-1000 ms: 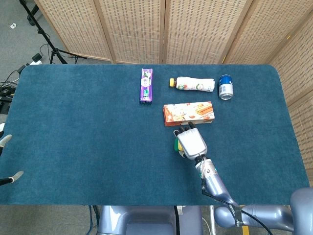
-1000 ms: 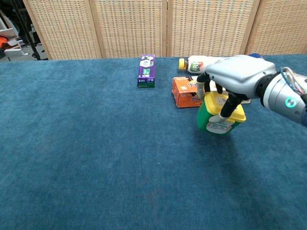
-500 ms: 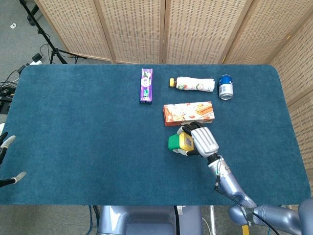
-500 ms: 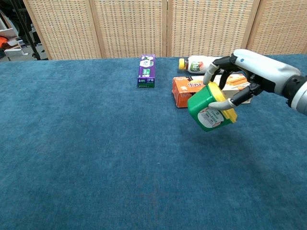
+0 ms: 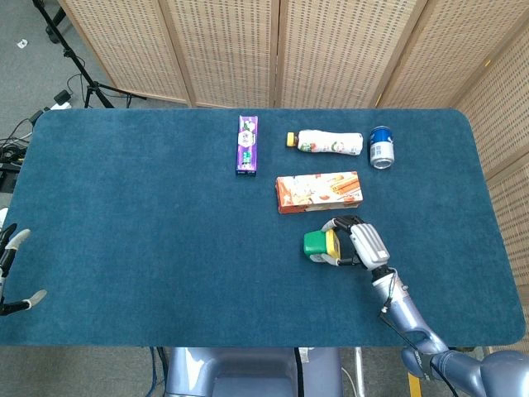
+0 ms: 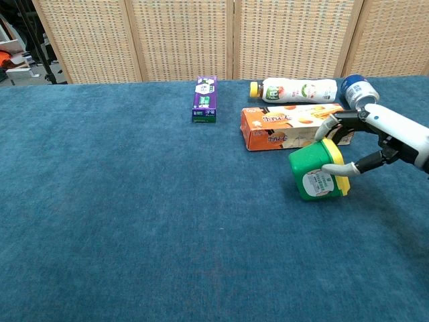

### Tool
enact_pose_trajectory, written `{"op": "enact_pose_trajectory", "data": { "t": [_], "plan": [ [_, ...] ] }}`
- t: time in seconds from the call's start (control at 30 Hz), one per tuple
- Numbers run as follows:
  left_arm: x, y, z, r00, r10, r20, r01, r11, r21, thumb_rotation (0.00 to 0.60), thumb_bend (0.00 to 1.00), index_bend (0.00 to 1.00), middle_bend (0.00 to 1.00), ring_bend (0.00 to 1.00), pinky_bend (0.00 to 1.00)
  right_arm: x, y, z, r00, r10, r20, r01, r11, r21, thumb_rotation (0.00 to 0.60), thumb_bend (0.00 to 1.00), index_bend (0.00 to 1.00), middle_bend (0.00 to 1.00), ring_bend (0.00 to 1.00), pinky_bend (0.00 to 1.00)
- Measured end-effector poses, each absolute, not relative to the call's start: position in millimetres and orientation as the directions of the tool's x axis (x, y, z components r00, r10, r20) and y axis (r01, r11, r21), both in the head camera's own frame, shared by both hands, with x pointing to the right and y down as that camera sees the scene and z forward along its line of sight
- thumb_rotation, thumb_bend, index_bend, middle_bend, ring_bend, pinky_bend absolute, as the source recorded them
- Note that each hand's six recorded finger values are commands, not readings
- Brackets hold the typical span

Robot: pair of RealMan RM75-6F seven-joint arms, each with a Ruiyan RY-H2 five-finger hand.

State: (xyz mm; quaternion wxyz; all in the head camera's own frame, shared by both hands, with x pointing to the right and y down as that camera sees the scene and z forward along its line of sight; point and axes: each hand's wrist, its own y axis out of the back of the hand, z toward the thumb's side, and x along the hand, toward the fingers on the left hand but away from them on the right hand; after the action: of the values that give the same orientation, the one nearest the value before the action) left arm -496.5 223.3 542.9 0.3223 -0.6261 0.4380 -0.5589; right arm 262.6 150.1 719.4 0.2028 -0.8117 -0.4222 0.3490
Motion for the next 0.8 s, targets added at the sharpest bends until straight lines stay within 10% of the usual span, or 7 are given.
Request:
{"op": "enact_pose_trajectory", "data": {
  "t": [0.1,0.47,0.8],
  "plan": [
    [-497,223,542,-0.009,-0.910,0.415,-0.189,-0.406,-0.894,0.600,0.00,0.00,0.00,0.00,0.00,261,156,718,0.443,0.806,-0.393,0.528,-0.589,-0.612,0.600,0.54,0.00,0.00,0.00,0.08],
    [-495,224,542,-0.004,-0.912,0.411,-0.177,-0.404,-0.897,0.600,0.00,0.00,0.00,0.00,0.00,258,157,652,0.574,0.802,-0.168,0.531,-0.520,-0.669,0.600,0.41,0.00,0.00,0.00,0.00],
    [-495,225,539,0.003,-0.913,0.407,-0.183,-0.401,-0.898,0.600,0.00,0.00,0.00,0.00,0.00,241,154,636,0.560,0.763,-0.322,0.229,-0.517,-0.825,0.600,0.11,0.00,0.00,0.00,0.00]
  ]
}}
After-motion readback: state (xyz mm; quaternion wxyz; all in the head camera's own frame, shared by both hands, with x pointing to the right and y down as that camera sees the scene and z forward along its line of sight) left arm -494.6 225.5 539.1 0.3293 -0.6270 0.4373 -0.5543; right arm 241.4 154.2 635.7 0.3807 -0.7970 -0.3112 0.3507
